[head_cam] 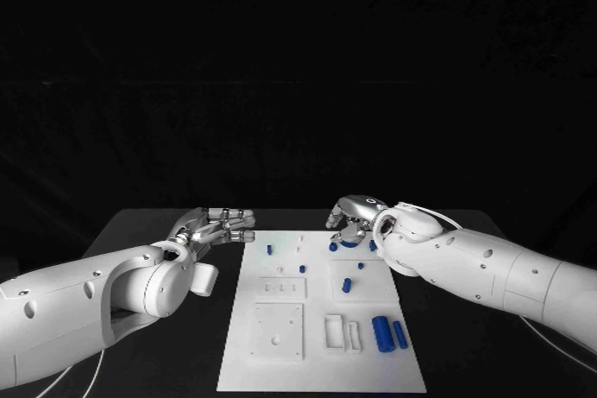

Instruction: Assemble the parts on the task board

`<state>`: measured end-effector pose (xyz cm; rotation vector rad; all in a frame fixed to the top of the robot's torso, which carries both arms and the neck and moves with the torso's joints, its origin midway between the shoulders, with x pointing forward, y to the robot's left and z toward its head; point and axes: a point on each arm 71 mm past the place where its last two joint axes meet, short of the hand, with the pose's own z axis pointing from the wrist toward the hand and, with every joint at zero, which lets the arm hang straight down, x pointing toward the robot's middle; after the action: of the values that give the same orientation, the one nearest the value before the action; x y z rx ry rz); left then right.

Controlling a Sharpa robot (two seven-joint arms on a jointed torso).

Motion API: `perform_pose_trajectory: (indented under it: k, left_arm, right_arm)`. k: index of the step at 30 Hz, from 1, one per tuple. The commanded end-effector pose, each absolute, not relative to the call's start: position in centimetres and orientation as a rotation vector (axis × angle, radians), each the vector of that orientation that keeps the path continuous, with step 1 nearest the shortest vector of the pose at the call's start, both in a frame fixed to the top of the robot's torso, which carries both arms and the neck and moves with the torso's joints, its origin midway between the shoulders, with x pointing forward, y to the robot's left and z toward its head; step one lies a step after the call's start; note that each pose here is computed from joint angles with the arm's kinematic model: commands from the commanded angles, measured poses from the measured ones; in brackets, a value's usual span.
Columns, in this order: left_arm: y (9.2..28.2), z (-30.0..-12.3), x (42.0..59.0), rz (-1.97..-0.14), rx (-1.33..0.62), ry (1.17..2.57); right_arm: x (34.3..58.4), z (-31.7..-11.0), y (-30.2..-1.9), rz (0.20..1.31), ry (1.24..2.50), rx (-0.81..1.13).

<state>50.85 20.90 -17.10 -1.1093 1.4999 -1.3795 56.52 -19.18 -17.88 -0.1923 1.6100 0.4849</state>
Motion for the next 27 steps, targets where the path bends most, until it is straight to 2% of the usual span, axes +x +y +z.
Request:
perform_pose_trajectory:
  k: [1, 10, 27]
  left_arm:
    - [20.6, -16.5, 50.7, -1.429, -1.096, 1.497]
    - [20.6, -15.8, 50.5, -1.444, -1.09, 1.493]
    - [20.5, -15.2, 50.5, -1.453, -1.082, 1.49]
  right_arm:
    - [56.6, -18.1, -19.1, 0.367, 1.615, -0.274]
    - [56.7, -18.3, -19.3, 0.311, 1.64, -0.301]
    - [56.8, -19.0, -19.3, 0.278, 1.667, -0.314]
